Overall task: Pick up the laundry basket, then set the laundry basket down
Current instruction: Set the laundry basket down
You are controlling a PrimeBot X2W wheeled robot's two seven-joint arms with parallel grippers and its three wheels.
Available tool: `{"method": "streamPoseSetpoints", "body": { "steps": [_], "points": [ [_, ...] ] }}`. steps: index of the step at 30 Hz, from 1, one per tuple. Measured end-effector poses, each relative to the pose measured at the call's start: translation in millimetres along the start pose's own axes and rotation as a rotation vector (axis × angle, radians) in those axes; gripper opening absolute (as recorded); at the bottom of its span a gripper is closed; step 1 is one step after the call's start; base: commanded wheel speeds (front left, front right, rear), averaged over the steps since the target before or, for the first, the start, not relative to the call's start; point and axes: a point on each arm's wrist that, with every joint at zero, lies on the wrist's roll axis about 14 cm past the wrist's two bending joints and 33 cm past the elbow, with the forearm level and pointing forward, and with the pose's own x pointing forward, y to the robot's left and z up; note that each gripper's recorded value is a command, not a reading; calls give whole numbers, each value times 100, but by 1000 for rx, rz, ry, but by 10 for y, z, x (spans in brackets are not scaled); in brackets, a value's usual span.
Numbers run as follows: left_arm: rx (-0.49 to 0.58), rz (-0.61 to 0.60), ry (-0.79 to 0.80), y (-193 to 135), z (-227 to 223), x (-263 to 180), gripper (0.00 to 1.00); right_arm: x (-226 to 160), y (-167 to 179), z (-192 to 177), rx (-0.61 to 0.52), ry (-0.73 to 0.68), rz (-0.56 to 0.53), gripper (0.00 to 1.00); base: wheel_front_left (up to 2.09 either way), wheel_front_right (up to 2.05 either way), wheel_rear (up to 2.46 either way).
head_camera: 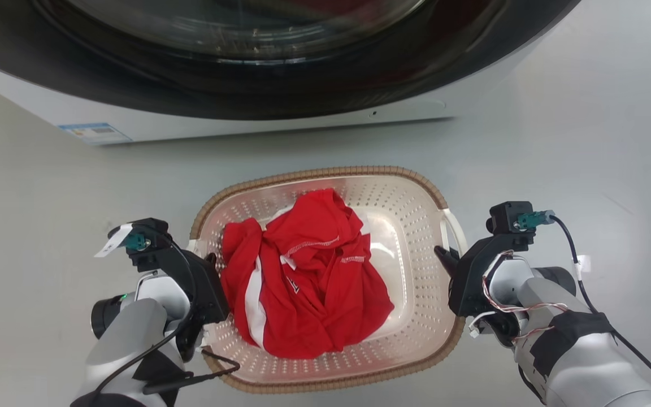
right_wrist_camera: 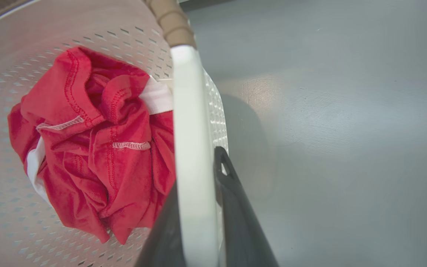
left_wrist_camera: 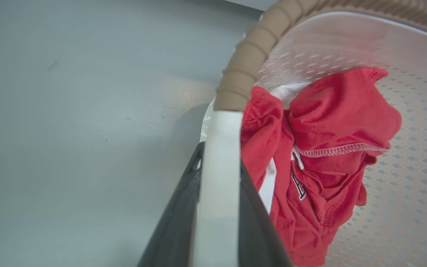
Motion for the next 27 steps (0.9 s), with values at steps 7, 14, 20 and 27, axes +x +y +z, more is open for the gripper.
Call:
{"method": "streamPoseSetpoints", "body": {
  "steps": [7, 14, 20, 27],
  "points": [
    [4, 10, -20, 67, -23, 175, 0, 189, -78, -26, 3, -17, -1, 0, 0, 0, 0],
    [1, 18, -46, 127, -9, 361, 0, 391, -163, -42, -12, -32, -2, 0, 0, 0, 0],
    [9, 31, -55, 198, -62, 504, 0, 550, -227, -109, -17, -34, -4, 0, 0, 0, 0],
    [6, 35, -57, 244, -143, 654, 0, 693, -329, -184, -18, -42, -17, 0, 0, 0, 0]
  ]
}}
